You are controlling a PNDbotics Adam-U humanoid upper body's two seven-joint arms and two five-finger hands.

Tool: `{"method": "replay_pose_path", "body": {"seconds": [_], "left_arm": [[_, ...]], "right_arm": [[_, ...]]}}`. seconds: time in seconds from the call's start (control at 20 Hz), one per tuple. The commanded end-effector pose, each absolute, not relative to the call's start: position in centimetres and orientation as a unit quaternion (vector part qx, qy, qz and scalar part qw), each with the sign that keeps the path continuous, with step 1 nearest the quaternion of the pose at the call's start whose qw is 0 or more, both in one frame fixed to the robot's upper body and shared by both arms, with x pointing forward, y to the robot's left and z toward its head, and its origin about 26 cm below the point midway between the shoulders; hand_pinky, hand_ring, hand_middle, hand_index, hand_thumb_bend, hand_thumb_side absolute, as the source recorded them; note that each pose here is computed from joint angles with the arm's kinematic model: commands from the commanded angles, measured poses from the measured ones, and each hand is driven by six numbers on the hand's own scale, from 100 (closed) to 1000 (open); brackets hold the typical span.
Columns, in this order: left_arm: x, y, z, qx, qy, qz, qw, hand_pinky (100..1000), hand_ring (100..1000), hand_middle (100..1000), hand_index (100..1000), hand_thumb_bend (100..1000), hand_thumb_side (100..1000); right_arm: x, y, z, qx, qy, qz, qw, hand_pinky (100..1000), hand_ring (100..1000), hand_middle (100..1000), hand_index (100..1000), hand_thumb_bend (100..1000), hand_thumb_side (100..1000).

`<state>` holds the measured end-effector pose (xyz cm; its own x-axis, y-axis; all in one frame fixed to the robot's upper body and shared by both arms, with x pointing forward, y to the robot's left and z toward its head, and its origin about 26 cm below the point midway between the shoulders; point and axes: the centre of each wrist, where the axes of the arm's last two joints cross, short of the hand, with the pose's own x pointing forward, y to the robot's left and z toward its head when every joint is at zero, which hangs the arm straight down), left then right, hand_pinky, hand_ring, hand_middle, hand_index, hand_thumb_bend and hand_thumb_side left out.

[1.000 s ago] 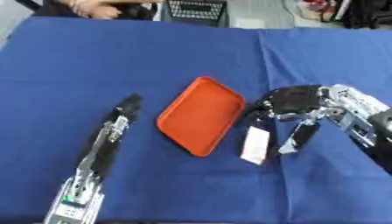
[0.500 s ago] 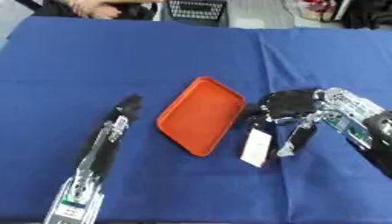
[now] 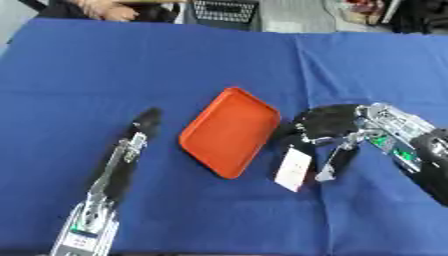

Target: Pick up objects on the table and place them in the box.

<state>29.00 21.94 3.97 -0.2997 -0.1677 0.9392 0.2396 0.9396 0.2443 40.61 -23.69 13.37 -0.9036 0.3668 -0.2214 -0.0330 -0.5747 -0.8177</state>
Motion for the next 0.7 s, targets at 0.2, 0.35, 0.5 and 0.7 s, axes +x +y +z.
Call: {"method": "replay_pose_path", "body": {"seconds": [0.2,0.35,0.5,0.7], "left_arm": [[29.12,22.03,4.58,-0.022,-0.793,-0.181,0.581,1000,1000,1000,1000,196,1000],[29.12,22.02,4.57,-0.022,-0.793,-0.181,0.581,1000,1000,1000,1000,196,1000],[29.12,22.01,4.56,-0.022,-0.793,-0.181,0.582,1000,1000,1000,1000,196,1000],[29.12,22.01,4.55,-0.022,-0.793,-0.182,0.582,1000,1000,1000,1000,196,1000]], "right_arm": [[40.76,-23.66,14.49,-0.118,-0.325,0.938,0.015,820,857,905,804,436,506],[40.72,-23.57,14.55,-0.117,-0.328,0.937,0.014,818,855,902,771,422,501],[40.67,-23.54,14.66,-0.116,-0.331,0.936,0.013,818,855,900,758,416,500],[40.53,-23.69,14.78,-0.115,-0.333,0.936,0.014,818,855,900,751,411,499]]}}
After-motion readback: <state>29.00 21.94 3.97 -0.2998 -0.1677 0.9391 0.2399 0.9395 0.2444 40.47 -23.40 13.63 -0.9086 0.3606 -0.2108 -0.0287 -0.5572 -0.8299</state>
